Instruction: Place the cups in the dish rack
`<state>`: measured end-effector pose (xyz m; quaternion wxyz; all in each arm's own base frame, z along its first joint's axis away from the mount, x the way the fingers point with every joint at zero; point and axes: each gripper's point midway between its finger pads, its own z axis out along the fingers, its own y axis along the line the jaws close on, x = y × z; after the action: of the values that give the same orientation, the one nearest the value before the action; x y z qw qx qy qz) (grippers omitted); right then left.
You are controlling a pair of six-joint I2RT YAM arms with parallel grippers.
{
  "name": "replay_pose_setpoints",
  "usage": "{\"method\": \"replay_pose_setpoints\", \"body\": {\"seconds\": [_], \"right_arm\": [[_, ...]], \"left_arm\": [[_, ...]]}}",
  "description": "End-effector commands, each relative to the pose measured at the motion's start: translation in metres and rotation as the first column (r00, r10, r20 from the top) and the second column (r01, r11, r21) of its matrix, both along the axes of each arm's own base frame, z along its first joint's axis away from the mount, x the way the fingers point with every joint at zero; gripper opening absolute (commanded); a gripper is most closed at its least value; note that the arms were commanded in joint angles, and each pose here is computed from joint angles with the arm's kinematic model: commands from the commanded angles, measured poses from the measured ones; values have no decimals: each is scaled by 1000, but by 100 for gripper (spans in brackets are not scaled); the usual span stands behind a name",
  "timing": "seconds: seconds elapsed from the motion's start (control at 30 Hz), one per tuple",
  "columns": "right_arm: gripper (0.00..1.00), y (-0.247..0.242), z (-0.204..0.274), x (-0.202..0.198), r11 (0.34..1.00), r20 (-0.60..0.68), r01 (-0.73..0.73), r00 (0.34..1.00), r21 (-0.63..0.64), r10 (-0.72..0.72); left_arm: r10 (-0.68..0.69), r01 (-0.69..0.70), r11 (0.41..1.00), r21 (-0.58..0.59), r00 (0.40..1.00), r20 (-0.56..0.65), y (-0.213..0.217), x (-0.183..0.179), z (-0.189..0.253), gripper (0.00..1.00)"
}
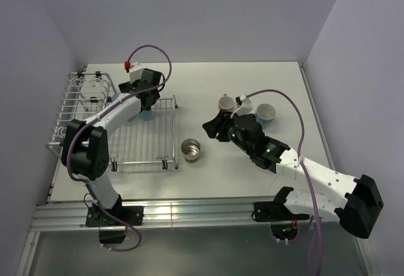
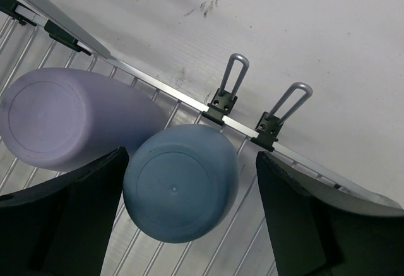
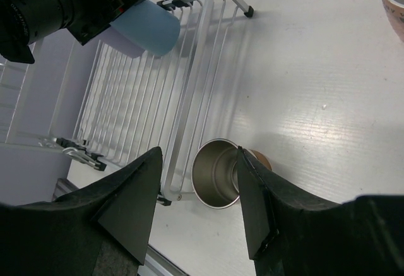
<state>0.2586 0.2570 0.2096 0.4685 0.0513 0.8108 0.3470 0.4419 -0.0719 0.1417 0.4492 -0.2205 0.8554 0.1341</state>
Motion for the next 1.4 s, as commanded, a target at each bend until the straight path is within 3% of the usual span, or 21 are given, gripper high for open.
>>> {"method": "replay_pose_setpoints", "body": {"seconds": [0.0,0.37,0.5,0.77,1.03,1.37], "right_arm": [[58,2,15,7,999,44,11,999,31,-13],[57,-1,12,9,1000,37,22,999,-10,-22],[56,-6,6,10,997,21,35,999,-62,-33],[53,3,-2,-2,977,11,-28,999,-211,31],[50,47,-20,-31,916,-8,-173,983,-363,183],[48,95,-63,-38,826,-85,-294,953,-480,290]], "left_arm": [[6,-5,1000,-13,998,69,-5,3,21,89],[-33,39,999,-36,989,147,-18,0,72,93],[-37,46,998,-47,981,189,-18,-4,100,99],[-55,78,994,-80,965,255,-15,-20,142,99],[-178,238,958,-162,932,317,-35,-45,182,99],[-278,365,912,-189,887,369,-42,-77,214,99]]}}
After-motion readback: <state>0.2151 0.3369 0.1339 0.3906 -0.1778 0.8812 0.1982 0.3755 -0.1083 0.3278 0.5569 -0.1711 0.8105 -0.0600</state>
